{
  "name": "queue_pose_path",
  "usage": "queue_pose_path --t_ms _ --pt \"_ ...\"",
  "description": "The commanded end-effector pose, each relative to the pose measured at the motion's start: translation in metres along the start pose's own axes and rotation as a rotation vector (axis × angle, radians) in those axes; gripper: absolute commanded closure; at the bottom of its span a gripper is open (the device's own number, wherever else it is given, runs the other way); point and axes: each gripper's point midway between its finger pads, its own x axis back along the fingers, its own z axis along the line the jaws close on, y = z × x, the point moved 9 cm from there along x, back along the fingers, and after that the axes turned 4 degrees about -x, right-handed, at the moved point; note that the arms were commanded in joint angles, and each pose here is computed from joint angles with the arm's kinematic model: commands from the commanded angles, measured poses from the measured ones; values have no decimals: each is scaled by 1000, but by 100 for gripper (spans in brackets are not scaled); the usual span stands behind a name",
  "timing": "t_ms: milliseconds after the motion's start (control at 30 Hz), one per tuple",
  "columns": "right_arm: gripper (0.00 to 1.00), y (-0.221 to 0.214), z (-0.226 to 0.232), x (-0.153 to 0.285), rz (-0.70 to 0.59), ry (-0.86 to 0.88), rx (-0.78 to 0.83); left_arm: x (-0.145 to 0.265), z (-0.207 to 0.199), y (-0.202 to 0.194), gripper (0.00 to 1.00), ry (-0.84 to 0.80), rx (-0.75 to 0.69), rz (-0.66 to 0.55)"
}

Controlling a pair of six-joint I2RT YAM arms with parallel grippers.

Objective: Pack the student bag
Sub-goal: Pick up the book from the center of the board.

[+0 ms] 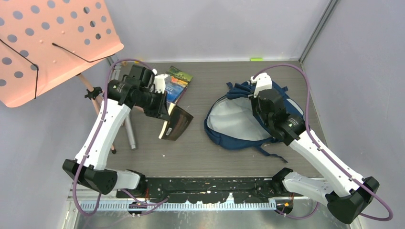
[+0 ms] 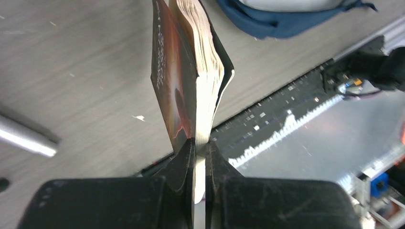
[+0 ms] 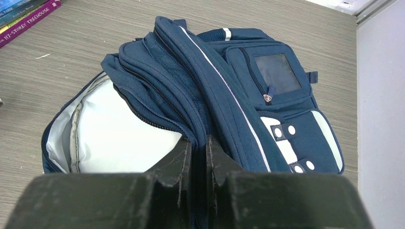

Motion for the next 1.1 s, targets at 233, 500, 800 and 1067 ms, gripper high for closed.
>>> queue_pose_path --t_ms 233,500,800,1067 --pt "100 41 3 6 -184 27 -126 -45 -6 -5 100 -202 136 252" --pt "100 40 5 2 -176 33 -120 -60 9 5 91 -80 91 247" --pt "100 38 6 1 -170 33 -117 -62 11 13 59 -52 69 182" --pt "100 37 5 1 -168 31 -115 -80 12 0 52 -117 101 208"
